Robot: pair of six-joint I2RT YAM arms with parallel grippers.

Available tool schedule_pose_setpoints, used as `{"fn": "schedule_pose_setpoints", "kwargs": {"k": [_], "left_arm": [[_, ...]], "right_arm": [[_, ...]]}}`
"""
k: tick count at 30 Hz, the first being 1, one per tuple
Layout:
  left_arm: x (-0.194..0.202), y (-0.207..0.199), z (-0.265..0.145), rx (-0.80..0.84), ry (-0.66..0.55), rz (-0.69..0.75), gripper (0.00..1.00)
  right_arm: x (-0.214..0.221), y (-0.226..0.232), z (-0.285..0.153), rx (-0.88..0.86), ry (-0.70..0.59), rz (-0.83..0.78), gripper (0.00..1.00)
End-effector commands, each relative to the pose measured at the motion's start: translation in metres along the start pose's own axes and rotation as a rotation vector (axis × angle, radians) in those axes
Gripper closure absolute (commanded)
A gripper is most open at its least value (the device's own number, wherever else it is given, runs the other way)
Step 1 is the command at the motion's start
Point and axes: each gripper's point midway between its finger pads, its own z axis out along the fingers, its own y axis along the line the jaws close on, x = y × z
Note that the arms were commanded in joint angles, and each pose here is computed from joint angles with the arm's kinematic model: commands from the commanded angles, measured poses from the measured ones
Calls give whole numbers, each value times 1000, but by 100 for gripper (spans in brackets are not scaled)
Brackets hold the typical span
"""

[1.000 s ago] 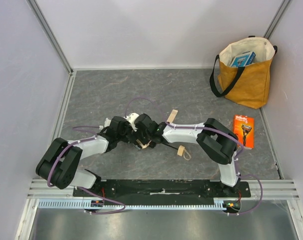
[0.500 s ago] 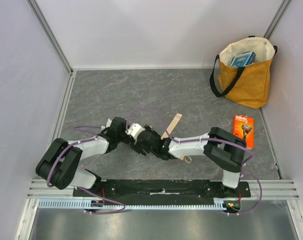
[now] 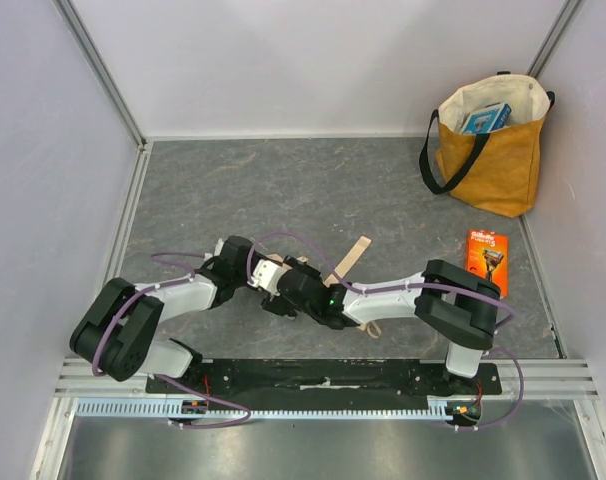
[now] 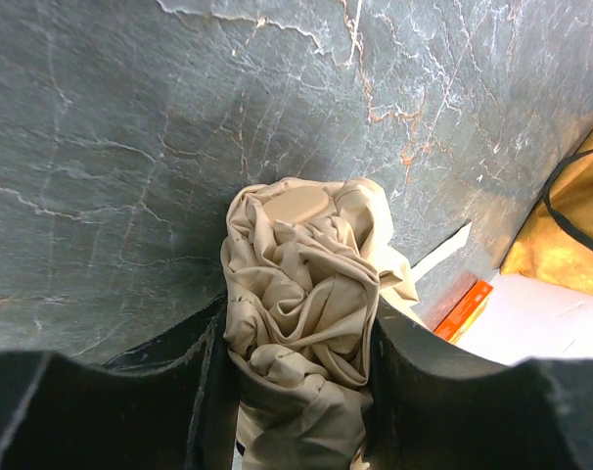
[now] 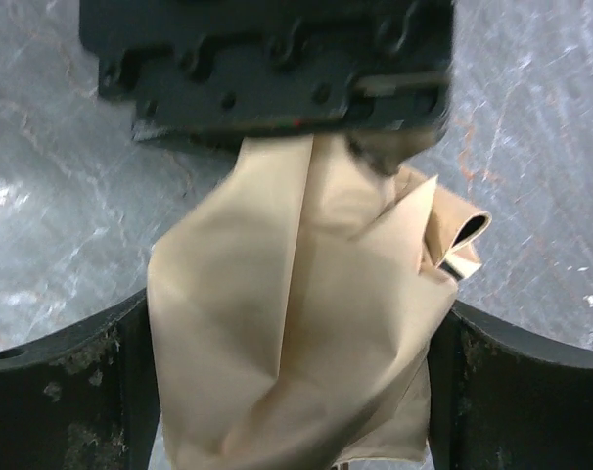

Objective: Put away the umbrella

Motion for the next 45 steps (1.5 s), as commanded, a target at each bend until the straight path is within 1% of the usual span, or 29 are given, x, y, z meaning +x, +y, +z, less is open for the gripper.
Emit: {"fn": "schedule_pose_setpoints", "kwargs": {"k": [1,4,6,8,11,13,15,17,20,21,22,23,24,29,30,31,32,33,34,35,37,38,43,45], "left_arm": [[8,113,-10,-369,29,59,98],[9,113,-11,-365,31,51,98],[9,111,-11,-358,33,52,98],[8,110,-12,-356,28,53,98],[8,106,-12,-350,27,54,98],[9,104,-12,-348,33,49,98],[9,102,-12,-347,31,43,98],[8,101,-13,-344,31,43,98],[9,97,-15,-322,29,41,98],[8,96,-16,-316,28,41,98],[8,93,-17,-304,27,41,98],[8,92,-17,-297,26,41,98],[7,87,-18,-275,24,41,98],[2,62,-24,-141,1,85,98],[0,59,-26,-111,-6,92,93],[-3,55,-28,-71,-16,97,81],[-5,55,-31,-44,-27,97,63],[-7,50,-33,2,-37,97,49],[-10,47,-36,40,-52,99,39],[-13,45,-39,68,-62,104,32],[-16,43,-46,114,-81,113,13],[-18,42,-49,134,-88,117,11],[-22,31,-65,244,-118,152,9],[-16,30,-69,260,-91,160,8]], "right_arm": [[-41,-17,10,100,-69,-29,7],[-46,-17,8,102,-60,-59,10],[-36,-19,8,121,-25,-71,13],[-21,-18,8,126,9,-90,19],[-4,-12,9,131,57,-121,29],[4,-6,13,123,80,-126,42],[9,0,16,112,89,-110,58],[17,8,20,92,106,-91,67],[35,18,26,71,141,-63,73],[41,22,27,58,149,-54,77],[46,27,27,42,157,-40,87],[49,31,28,26,158,-28,95],[52,34,28,13,157,-15,100],[57,39,25,-37,139,45,100],[53,37,25,-48,115,82,100],[52,34,24,-66,98,126,100],[52,35,22,-110,76,168,100],[49,31,21,-117,55,204,100],[44,30,19,-154,26,227,100],[40,28,18,-177,9,276,100],[34,27,16,-219,-19,318,100],[31,28,15,-244,-36,341,100],[28,30,12,-346,-99,481,100],[28,34,11,-378,-111,521,100]]}}
